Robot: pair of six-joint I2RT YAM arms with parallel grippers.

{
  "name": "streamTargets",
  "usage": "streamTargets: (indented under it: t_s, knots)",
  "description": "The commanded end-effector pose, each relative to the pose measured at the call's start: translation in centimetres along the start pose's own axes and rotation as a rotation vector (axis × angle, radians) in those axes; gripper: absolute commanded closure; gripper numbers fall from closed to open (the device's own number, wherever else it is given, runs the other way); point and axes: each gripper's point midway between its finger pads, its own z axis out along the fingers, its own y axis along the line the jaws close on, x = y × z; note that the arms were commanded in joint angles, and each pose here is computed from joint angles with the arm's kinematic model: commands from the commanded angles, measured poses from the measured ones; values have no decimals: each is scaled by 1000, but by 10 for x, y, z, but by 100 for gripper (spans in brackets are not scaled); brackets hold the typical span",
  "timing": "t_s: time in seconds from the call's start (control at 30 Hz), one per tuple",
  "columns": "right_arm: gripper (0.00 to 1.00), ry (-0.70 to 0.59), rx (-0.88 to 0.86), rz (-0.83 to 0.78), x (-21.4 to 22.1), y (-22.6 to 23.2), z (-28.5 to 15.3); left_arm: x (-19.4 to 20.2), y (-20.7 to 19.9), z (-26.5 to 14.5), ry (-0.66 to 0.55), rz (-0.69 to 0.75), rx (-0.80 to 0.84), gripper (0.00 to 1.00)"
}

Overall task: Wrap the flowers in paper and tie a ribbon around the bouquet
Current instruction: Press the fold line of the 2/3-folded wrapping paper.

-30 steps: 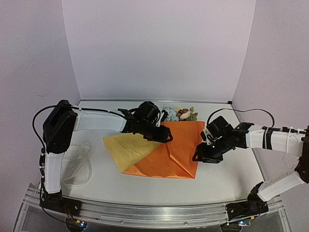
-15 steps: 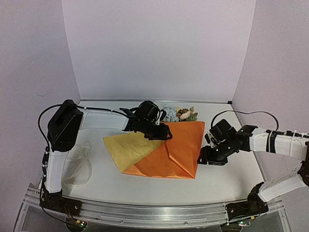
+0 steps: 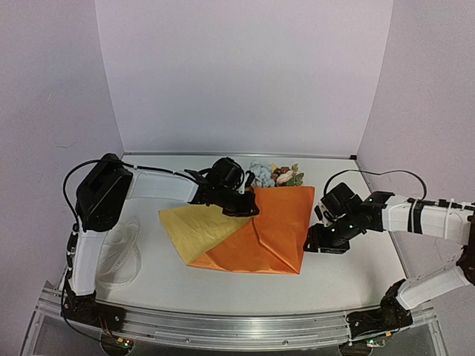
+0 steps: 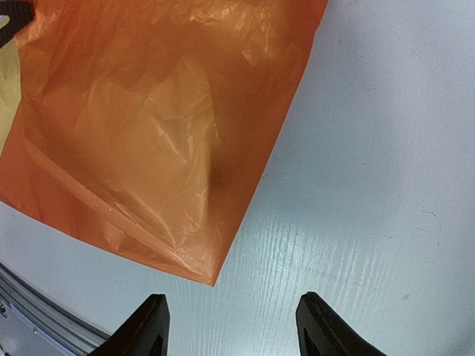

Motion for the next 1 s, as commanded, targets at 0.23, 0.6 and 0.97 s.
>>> streamTargets:
  t_s: [0.23, 0.6, 0.97]
  knots:
    - [54, 59, -68, 43, -18, 32, 7, -8, -8, -38, -88, 18, 7, 100]
    - [67, 139, -150, 218, -12, 51, 47, -2, 4, -38, -101, -7, -21, 100]
    - [80, 180, -123, 267, 9, 39, 70, 7, 30, -24, -87, -43, -98, 100]
